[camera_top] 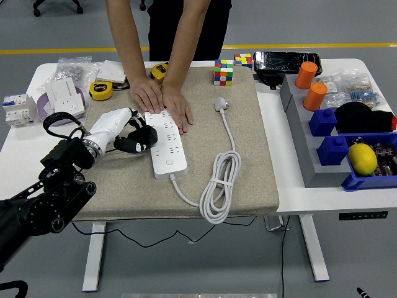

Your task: Pick up the plug,place it near the board,insert it into the board,press the button

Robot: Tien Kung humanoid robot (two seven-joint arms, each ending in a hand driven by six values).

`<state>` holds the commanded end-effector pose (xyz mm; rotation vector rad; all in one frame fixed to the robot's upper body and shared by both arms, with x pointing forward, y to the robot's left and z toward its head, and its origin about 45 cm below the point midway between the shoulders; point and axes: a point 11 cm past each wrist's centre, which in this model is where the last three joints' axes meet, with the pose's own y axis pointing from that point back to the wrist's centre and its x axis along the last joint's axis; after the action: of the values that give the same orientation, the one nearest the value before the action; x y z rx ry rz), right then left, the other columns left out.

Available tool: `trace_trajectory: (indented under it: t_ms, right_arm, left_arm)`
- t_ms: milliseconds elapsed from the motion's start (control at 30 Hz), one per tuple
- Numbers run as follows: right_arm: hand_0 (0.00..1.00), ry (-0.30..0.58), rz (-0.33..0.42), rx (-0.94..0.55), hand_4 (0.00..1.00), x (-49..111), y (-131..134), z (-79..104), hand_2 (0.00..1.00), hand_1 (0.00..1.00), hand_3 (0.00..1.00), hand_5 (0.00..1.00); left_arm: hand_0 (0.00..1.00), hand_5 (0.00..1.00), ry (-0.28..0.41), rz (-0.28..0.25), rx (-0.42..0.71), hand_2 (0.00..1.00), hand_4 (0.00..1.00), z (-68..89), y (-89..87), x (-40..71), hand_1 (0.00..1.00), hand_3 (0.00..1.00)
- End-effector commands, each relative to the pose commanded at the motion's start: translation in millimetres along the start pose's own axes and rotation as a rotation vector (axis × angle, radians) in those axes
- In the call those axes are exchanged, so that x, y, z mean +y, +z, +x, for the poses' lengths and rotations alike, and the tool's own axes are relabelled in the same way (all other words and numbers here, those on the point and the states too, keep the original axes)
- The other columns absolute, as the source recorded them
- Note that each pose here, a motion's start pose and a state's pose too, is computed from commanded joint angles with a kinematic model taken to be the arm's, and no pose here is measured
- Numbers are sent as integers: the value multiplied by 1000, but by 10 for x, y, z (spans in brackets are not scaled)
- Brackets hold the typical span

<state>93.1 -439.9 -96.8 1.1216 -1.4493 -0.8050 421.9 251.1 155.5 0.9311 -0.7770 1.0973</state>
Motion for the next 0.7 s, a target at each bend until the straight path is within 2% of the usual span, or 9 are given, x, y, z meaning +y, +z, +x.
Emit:
trace_trajectory:
  t_ms: [100,133,300,333,500,533,700]
  right_arm:
    - [826,0,1,-1,998,0,-6,1,749,758,781,977]
    - [826,0,1,-2,998,0,-6,0,749,758,780,977]
    - [826,0,1,-3,998,0,-6,3,749,758,780,977]
    - [826,1,2,-3,998,0,-7,4,749,758,781,976]
    - [826,0,2,-3,998,0,-7,4,749,758,781,976]
    - [826,0,2,-3,998,0,-6,5,750,758,781,975]
    - [826,1,2,-2,998,0,-5,11,750,758,781,975]
  left_arm:
    - [778,2,-5,-2,-1,466,487,0,1,0,655,417]
    - [777,2,-6,-2,-1,537,516,2,3,0,680,486]
    - [777,2,-10,-3,-5,537,516,14,1,-5,680,486]
    - [778,31,-11,-2,-7,642,749,18,-3,-6,755,591]
    - [778,31,-16,2,-12,642,749,21,-19,-4,755,591]
    - [798,37,-18,2,-13,730,805,21,-20,-4,795,672]
    - [798,37,-26,5,-14,730,805,20,-27,-2,795,672]
